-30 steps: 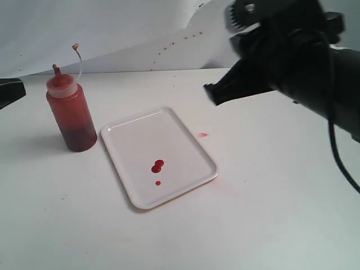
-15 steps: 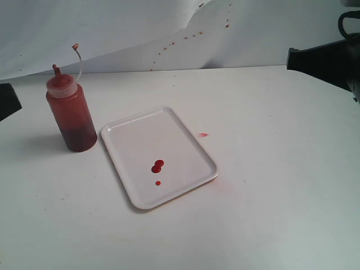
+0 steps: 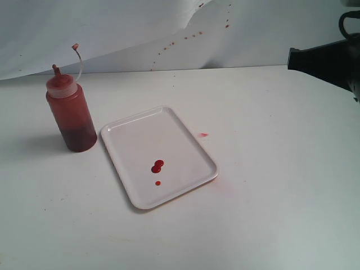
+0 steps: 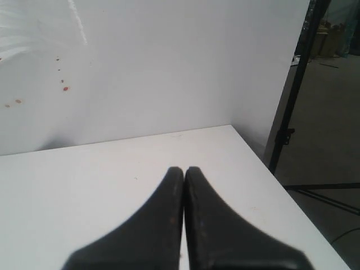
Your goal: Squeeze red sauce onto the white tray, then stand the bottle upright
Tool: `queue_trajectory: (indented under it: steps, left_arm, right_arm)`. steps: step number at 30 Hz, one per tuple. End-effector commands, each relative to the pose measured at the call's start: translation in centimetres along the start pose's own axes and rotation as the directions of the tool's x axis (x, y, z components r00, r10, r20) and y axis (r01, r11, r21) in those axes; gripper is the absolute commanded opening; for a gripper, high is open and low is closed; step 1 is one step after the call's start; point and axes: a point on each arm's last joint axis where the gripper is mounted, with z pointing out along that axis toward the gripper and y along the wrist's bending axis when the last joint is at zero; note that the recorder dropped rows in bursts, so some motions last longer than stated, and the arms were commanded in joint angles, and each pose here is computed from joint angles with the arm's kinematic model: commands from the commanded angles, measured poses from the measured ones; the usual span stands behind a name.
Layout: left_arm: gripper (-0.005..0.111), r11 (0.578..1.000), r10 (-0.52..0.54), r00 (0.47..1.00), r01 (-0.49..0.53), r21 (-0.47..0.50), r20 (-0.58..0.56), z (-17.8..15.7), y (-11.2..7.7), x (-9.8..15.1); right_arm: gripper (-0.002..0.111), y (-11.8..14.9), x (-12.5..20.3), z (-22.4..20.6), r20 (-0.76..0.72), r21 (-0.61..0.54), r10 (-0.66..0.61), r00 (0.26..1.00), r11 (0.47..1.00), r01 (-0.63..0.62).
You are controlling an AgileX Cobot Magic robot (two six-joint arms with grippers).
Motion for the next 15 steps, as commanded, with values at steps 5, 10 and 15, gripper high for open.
queue_trajectory:
  steps: [5, 10, 15]
  left_arm:
    - [0.000, 0.945, -0.211, 0.960, 0.249, -0.210, 0.187, -1.9, -1.1, -1.8]
    - [0.000, 0.890, -0.278, 0.930, 0.343, -0.300, 0.238, -2.4, -0.4, -1.8]
    - [0.000, 0.840, -0.217, 0.954, 0.290, -0.459, 0.207, -2.9, 1.0, -0.6]
  right_arm:
    - [0.000, -0.2, -0.1, -0.1, 0.007, 0.006, 0.009, 1.000, 1.000, -0.009]
    - [0.000, -0.2, -0.1, -0.1, 0.007, 0.006, 0.009, 1.000, 1.000, -0.009]
    - [0.000, -0.2, -0.1, -0.1, 0.007, 0.006, 0.009, 1.000, 1.000, -0.009]
